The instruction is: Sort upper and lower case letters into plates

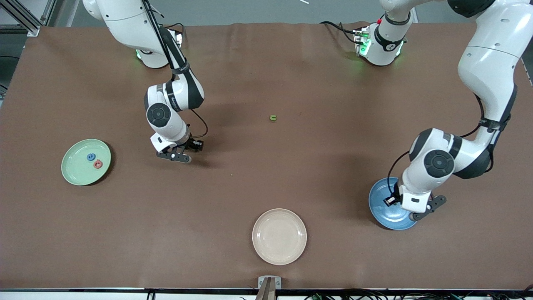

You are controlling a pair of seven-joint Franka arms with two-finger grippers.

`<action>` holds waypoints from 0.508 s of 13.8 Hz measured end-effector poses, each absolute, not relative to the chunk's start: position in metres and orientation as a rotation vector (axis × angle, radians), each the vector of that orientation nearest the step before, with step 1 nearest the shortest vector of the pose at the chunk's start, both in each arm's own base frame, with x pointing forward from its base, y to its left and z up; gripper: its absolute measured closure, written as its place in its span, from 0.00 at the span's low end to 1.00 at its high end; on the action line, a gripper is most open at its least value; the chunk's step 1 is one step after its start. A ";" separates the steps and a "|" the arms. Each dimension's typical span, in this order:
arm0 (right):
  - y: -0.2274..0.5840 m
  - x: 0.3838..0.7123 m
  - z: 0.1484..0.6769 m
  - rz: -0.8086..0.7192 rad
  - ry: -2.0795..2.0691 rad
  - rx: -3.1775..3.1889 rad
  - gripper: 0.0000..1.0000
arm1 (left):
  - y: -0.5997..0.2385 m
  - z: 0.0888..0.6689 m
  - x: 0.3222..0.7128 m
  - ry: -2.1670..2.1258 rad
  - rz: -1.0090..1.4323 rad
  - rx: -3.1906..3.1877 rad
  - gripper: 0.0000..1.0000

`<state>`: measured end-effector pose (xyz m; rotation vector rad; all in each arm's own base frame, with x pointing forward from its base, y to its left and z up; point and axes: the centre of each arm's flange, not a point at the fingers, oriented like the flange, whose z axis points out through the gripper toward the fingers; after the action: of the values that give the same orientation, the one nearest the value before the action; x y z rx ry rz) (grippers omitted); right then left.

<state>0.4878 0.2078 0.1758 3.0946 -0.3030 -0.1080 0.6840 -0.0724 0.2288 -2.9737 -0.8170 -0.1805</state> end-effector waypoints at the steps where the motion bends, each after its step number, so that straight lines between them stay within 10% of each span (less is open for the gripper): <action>1: 0.208 0.488 0.176 -0.108 -0.302 3.095 0.63 | -0.068 0.227 0.683 -0.818 -0.173 -2.973 0.45; 5: 0.211 0.487 0.177 -0.106 -0.294 3.097 0.66 | -0.123 0.235 0.660 -0.706 -0.139 -3.038 0.03; 7: 0.215 0.489 0.180 -0.111 -0.284 3.099 0.66 | -0.186 0.251 0.626 -0.589 -0.117 -3.091 0.04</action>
<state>0.4887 0.2154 0.1802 3.0995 -0.2843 -0.1113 0.6255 -0.1863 0.2508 -3.0908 -0.5894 -0.1165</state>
